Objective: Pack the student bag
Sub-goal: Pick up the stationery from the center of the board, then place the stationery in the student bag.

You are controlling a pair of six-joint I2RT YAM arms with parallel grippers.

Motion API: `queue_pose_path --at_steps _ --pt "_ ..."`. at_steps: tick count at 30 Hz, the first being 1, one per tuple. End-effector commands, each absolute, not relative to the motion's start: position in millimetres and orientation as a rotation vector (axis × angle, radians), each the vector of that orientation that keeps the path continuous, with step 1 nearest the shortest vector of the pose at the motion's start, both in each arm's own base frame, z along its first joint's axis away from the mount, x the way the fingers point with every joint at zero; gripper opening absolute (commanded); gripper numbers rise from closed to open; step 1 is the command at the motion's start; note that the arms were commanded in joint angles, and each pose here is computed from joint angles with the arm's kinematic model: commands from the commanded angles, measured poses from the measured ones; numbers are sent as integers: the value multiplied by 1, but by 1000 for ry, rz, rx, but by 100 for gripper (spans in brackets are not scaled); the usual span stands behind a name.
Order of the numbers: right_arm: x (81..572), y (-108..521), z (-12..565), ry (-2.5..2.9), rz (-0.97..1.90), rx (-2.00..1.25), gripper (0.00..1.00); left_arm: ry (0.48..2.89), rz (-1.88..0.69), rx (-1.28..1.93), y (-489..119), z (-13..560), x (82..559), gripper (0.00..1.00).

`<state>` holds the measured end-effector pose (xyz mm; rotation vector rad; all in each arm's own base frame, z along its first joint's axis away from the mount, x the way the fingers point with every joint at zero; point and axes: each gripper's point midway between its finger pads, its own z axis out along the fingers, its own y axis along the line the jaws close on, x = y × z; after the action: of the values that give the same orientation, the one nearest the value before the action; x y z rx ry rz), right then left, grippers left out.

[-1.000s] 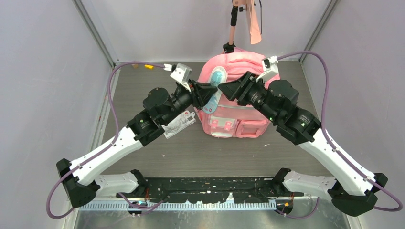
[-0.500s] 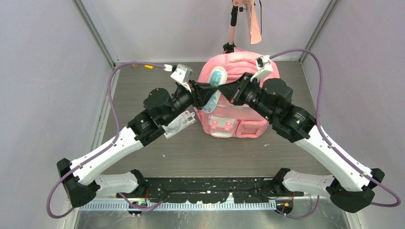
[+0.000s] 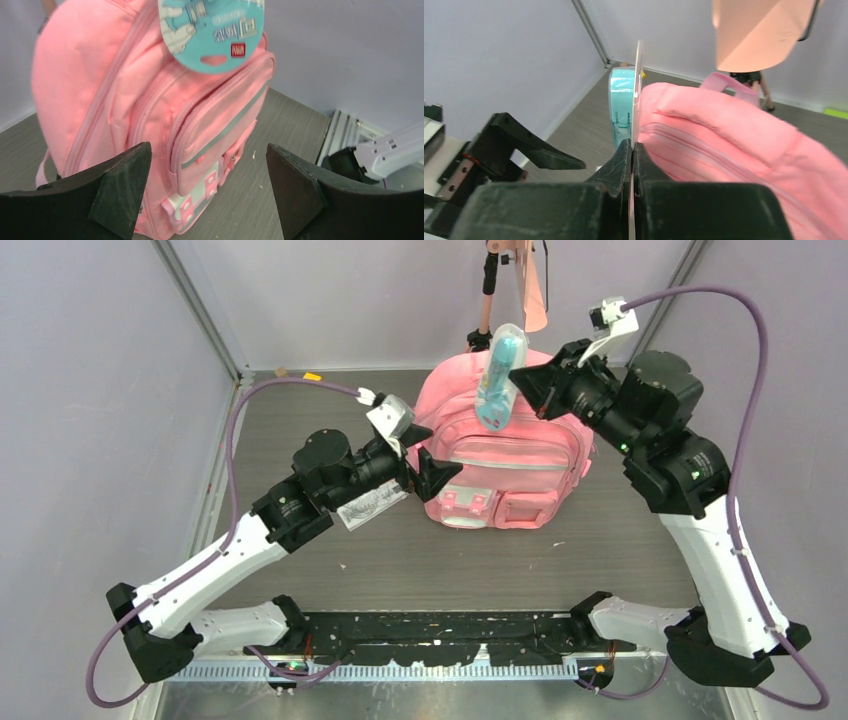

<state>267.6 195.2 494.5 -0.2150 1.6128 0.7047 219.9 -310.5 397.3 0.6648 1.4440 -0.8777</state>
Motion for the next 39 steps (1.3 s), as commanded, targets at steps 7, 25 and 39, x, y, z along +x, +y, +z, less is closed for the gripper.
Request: queue_pose_path --at_steps 7,25,39 --pt "232 179 481 1609 657 -703 0 1466 -887 935 -331 378 213 77" --pt "229 175 481 1560 528 -946 0 1361 -875 1033 -360 372 231 53" --pt "240 178 485 1547 487 -1015 0 1287 -804 1027 -357 388 238 58"
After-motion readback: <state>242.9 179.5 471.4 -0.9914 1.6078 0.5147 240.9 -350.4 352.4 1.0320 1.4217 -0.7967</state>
